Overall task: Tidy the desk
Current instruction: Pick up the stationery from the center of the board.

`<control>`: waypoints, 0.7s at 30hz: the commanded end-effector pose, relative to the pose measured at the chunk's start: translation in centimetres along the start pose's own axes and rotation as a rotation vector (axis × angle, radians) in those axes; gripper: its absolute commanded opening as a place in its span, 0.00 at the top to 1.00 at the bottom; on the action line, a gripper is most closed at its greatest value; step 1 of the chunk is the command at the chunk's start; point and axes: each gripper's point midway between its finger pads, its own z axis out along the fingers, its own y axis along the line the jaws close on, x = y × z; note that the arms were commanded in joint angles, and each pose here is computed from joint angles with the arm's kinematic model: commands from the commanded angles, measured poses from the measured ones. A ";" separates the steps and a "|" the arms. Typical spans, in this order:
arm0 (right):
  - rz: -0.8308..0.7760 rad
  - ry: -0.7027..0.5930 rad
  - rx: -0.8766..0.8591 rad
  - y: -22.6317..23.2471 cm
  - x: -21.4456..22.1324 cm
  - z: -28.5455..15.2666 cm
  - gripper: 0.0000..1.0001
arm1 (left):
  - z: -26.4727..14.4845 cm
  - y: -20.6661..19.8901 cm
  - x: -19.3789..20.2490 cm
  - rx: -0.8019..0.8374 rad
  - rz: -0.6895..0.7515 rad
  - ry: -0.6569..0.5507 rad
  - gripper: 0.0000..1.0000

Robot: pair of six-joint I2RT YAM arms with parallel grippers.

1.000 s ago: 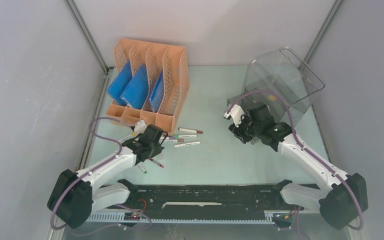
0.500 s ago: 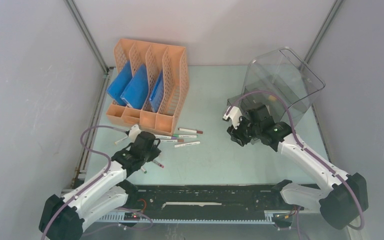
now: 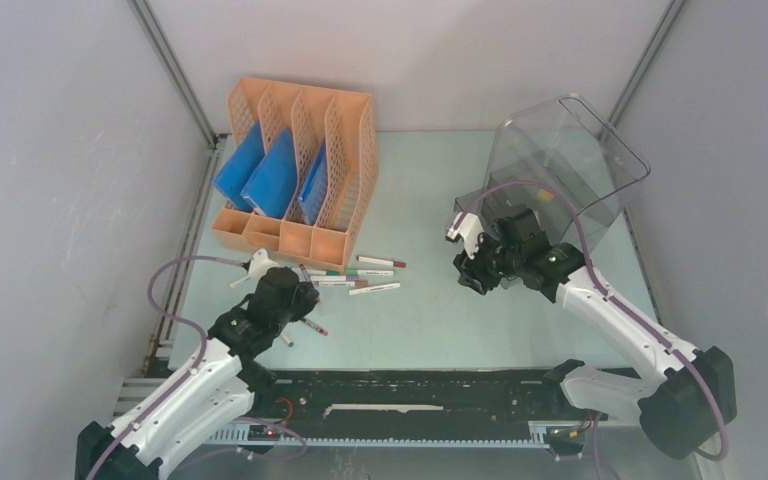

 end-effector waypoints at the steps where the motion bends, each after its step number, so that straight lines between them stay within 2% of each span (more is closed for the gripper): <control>1: 0.019 -0.090 -0.049 0.7 -2.8 -1.6 0.51 | -0.9 -3.6 -1.1 0.182 -0.004 -0.035 1.00; 13: 0.078 -0.197 -0.304 4.6 -5.1 -3.4 0.50 | -5.0 -12.0 -3.1 0.722 -0.020 -0.157 1.00; 21: 0.112 -0.268 -0.426 5.7 -6.5 -5.3 0.49 | -6.5 -16.9 -2.0 0.884 0.073 -0.151 1.00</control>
